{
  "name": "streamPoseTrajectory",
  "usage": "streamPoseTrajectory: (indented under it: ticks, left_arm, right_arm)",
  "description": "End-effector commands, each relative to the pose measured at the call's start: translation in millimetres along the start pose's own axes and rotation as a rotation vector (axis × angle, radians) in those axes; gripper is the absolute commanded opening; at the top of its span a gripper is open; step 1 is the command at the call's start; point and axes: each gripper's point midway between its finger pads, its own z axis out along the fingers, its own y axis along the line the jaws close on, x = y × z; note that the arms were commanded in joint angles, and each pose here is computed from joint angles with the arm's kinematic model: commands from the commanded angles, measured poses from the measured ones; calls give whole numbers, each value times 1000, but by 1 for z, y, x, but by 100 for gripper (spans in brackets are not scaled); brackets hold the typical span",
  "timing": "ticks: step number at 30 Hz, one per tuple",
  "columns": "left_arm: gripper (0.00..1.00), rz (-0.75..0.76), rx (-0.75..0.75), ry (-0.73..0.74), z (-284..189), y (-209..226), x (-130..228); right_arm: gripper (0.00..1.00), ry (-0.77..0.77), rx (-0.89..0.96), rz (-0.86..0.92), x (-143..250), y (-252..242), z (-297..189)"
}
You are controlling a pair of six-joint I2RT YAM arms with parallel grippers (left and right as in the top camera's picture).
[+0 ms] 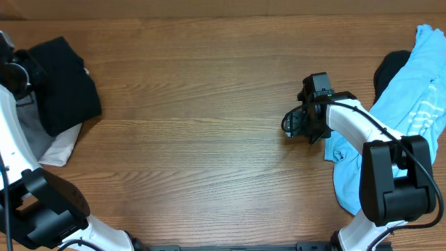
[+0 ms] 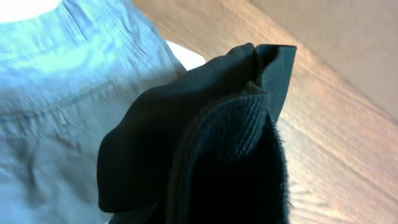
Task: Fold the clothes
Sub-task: 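Open the left gripper and lift it off the stacked shirts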
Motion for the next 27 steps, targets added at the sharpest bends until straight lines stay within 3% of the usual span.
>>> streamPoseTrajectory:
  ticks: [1,6,9,17,21,27]
  left_arm:
    - [4,6,19,-95,-25,1,-22]
    - [4,-36,-24,-155,-30,26,-37]
    - [10,-49,-116,-174,-27,47,-42]
    - [10,-54,-183,-194,-12,64,-49]
    - [18,-63,-222,-178,0,76,-46]
    - [21,-73,-298,-151,18,95,-40]
  right_arm:
    - [79,24,4,12,6,-4,4]
    - [79,24,4,13,6,-4,4]
    - [79,24,3,13,6,-4,4]
    - [79,31,5,13,8,-4,4]
    - [79,32,5,13,8,-4,4]
    - [79,36,6,13,9,-4,4]
